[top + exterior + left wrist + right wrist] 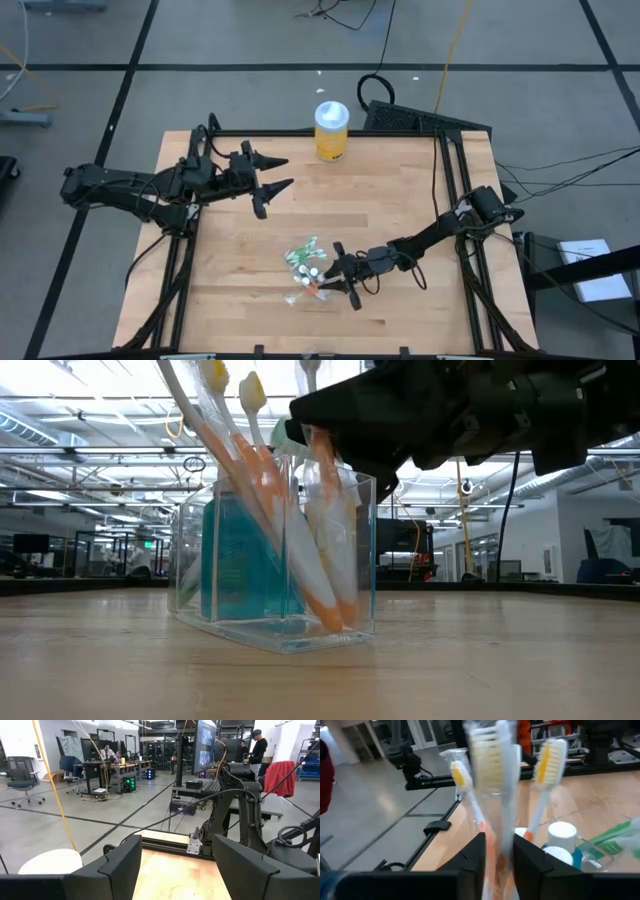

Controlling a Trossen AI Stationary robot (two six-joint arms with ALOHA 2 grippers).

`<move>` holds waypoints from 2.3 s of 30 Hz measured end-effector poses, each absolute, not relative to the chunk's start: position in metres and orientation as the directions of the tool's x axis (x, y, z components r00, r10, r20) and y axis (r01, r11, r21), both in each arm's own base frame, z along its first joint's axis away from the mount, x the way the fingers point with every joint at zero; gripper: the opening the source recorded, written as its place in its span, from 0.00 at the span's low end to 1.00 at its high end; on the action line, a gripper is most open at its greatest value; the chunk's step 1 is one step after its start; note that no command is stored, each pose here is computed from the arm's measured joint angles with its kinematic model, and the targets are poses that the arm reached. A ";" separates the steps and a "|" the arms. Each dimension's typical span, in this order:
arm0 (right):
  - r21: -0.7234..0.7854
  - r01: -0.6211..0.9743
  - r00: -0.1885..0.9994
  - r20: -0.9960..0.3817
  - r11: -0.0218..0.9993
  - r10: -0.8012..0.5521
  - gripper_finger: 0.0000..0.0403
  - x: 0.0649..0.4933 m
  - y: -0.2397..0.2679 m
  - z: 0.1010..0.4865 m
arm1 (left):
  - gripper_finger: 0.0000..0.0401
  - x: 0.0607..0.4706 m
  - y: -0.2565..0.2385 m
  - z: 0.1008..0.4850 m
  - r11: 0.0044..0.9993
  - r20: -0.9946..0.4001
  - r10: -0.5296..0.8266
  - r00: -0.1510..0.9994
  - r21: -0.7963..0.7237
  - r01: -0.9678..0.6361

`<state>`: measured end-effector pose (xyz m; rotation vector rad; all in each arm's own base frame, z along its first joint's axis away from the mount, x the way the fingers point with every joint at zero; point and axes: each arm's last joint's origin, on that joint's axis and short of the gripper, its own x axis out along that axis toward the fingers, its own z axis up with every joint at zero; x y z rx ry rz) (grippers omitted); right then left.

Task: Pick & Place toothbrushing station
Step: Put the orange toothbrush into the transparent organizer, then return to Home Position

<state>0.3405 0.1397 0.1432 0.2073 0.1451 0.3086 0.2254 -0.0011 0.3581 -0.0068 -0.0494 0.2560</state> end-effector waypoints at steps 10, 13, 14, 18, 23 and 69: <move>0.220 -0.346 0.930 -0.052 0.912 0.365 0.46 0.339 0.140 0.158 | 0.62 0.225 -0.001 0.358 0.967 0.048 0.253 0.966 -0.014 -0.253; 0.212 -0.343 0.929 -0.068 0.915 0.364 0.54 0.335 0.139 0.171 | 0.62 0.225 -0.001 0.358 0.968 0.049 0.251 0.967 -0.044 -0.249; 0.200 -0.342 0.928 -0.082 0.918 0.364 0.55 0.332 0.138 0.178 | 0.62 0.225 -0.001 0.358 0.969 0.049 0.243 0.969 -0.054 -0.240; 0.098 -0.345 0.915 -0.184 0.933 0.358 0.60 0.312 0.129 0.213 | 0.62 0.226 -0.002 0.357 0.971 0.040 0.235 0.971 -0.054 -0.233; 0.107 -0.338 0.914 -0.201 0.935 0.353 0.61 0.267 0.110 0.272 | 0.62 0.223 -0.005 0.350 0.976 -0.046 0.218 0.975 -0.022 -0.219; 0.045 -0.225 0.973 0.068 0.973 0.221 0.59 0.103 0.030 0.186 | 0.62 0.118 -0.014 0.179 0.999 0.091 0.023 0.996 -0.042 -0.019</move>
